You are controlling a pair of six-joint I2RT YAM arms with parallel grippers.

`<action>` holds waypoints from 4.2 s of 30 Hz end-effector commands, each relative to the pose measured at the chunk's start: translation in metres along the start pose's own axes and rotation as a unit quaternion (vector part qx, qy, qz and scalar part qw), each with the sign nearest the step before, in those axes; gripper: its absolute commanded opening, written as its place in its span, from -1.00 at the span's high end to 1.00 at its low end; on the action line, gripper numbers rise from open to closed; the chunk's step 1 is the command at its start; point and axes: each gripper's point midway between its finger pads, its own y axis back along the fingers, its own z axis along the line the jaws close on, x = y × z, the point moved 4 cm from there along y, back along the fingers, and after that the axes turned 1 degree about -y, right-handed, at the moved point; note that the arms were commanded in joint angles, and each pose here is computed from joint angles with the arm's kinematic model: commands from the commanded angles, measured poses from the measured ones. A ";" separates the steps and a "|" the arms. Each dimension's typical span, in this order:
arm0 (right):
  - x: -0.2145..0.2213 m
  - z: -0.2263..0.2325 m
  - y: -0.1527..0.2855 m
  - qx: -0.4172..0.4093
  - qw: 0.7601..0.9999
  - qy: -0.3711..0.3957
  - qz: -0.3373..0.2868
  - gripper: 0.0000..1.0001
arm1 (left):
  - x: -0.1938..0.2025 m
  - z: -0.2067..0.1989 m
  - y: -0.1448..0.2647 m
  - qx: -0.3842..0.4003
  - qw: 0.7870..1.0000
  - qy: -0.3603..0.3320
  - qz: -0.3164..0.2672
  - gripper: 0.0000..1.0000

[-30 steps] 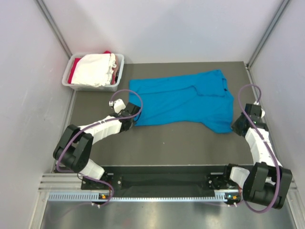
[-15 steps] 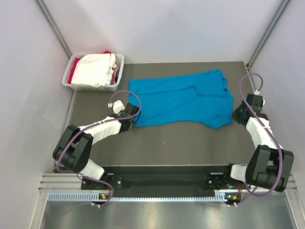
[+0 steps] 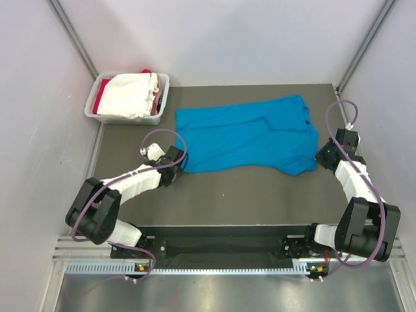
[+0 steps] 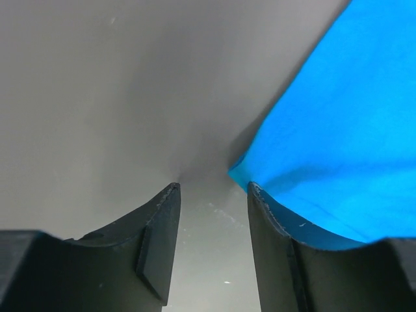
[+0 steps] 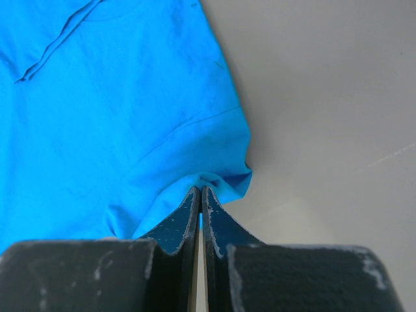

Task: Fold and stack the t-shirts
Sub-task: Fold the tshirt

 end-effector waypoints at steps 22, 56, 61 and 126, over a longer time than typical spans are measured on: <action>-0.008 0.000 0.001 -0.007 1.000 0.007 -0.019 1.00 | 0.014 -0.006 -0.023 0.018 0.992 0.122 -0.005 0.48; -0.037 0.004 0.066 0.011 0.995 -0.010 -0.096 1.00 | -0.020 0.000 0.001 -0.003 0.998 -0.002 -0.064 1.00; -0.028 -0.002 0.065 0.021 0.996 -0.009 -0.085 1.00 | -0.021 0.003 0.004 -0.006 0.998 -0.005 -0.068 1.00; -0.136 0.121 -0.016 -0.084 0.990 0.035 -0.107 1.00 | -0.090 -0.075 -0.017 -0.044 0.980 -0.099 -0.164 1.00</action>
